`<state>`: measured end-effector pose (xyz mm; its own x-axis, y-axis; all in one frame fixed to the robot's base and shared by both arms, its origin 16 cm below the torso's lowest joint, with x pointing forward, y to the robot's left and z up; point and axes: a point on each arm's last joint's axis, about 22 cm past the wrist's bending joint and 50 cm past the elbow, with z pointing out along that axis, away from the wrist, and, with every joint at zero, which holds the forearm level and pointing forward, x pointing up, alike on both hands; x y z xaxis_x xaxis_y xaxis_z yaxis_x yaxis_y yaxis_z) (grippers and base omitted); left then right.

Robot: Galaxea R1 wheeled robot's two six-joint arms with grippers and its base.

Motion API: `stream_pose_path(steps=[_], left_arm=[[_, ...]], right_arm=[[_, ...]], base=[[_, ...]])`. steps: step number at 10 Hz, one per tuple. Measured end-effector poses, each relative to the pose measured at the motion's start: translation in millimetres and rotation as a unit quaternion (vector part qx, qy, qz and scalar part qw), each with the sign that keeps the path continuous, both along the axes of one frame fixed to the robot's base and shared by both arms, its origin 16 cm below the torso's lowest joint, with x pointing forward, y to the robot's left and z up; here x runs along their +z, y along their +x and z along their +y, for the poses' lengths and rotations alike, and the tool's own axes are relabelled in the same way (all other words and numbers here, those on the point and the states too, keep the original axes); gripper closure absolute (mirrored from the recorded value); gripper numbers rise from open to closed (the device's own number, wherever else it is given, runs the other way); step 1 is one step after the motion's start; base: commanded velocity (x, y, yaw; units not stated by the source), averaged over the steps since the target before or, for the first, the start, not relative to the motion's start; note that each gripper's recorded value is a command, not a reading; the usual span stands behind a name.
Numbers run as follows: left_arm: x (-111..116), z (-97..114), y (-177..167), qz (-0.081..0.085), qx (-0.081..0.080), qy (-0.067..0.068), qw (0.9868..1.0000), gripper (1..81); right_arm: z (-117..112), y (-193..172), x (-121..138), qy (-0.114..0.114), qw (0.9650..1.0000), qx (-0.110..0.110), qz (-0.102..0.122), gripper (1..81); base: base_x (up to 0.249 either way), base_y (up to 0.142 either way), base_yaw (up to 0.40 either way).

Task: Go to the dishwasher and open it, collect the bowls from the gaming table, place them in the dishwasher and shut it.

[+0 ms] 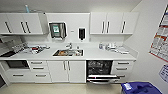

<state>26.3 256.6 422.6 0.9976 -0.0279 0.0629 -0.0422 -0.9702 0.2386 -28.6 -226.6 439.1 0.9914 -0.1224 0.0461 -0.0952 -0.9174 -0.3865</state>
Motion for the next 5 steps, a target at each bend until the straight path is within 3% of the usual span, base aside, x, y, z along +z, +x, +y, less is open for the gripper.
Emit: stream_pose_path(steps=[3, 5], left_arm=[[-0.1, -1.1, -2.4, 0.001, 0.0, -0.001, 1.0, 81.1], [0.0, -2.3, -2.3, 0.001, 0.0, -0.002, 1.0, 81.1]], right_arm=[[-1.3, -2.2, -0.3, -0.001, 1.0, 0.0, 0.001, 81.1], [-1.3, -2.2, -0.3, -0.001, 1.0, 0.0, 0.002, 81.1]], base=[[0.157, -0.063, 0.0], [0.153, 0.0, 0.0]])
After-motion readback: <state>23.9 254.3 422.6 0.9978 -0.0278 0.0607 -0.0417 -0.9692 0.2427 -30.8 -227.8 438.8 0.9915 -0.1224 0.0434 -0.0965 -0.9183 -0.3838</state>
